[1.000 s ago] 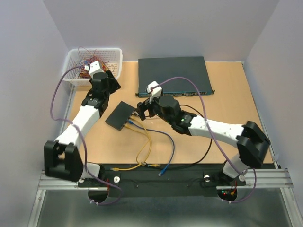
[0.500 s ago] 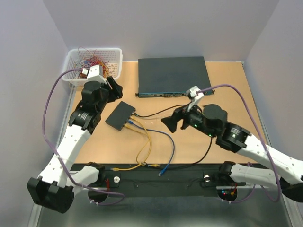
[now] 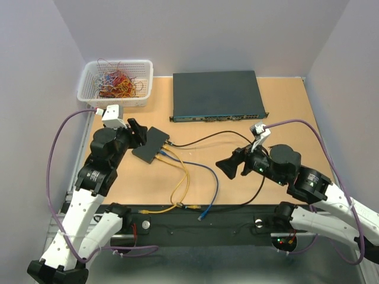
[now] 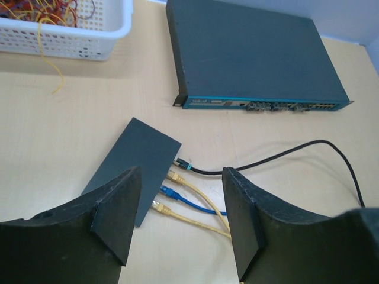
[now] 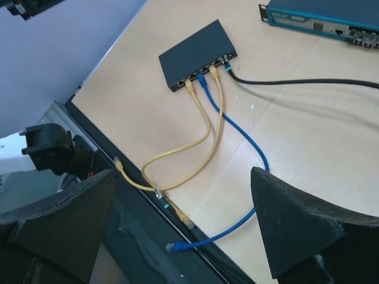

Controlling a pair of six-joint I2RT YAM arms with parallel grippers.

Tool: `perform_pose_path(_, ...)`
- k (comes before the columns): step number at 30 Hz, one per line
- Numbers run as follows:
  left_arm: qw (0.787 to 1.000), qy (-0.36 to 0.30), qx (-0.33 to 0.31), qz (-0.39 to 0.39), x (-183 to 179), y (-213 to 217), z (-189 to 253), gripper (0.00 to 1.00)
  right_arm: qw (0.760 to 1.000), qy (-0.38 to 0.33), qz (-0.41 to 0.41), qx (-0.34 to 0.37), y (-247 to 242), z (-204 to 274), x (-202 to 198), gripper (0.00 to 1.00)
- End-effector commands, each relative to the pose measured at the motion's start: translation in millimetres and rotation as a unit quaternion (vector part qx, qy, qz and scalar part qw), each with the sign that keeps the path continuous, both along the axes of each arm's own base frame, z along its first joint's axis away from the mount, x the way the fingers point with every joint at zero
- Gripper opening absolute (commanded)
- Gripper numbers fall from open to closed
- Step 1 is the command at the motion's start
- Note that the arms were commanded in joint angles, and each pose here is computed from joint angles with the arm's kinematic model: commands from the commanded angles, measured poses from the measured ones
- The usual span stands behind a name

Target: Insert the plug into the switch port

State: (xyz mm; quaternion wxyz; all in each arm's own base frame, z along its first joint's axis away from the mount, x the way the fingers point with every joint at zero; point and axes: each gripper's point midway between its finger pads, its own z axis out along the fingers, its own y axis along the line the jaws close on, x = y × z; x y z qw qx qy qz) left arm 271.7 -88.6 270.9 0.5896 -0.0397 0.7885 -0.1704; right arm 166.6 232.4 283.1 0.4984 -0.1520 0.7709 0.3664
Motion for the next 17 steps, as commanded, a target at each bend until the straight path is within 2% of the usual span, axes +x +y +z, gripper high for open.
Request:
perform_pose_path(1, 0.998, -0.054, 0.004, 0.025, -1, 12, 27, 0.68, 1.000, 0.002, -0.014, 0.017, -10, 6, -4, 1.00)
perform_pose_path(13, 0.997, -0.062, -0.004, 0.037, -4, 16, 31, 0.68, 1.000, 0.011, -0.019, 0.011, -17, -3, -8, 1.00)
perform_pose_path(17, 0.996, -0.065, -0.011, 0.065, -3, 25, 34, 0.68, 1.000, 0.003, -0.013, 0.009, -18, 0, -9, 1.00)
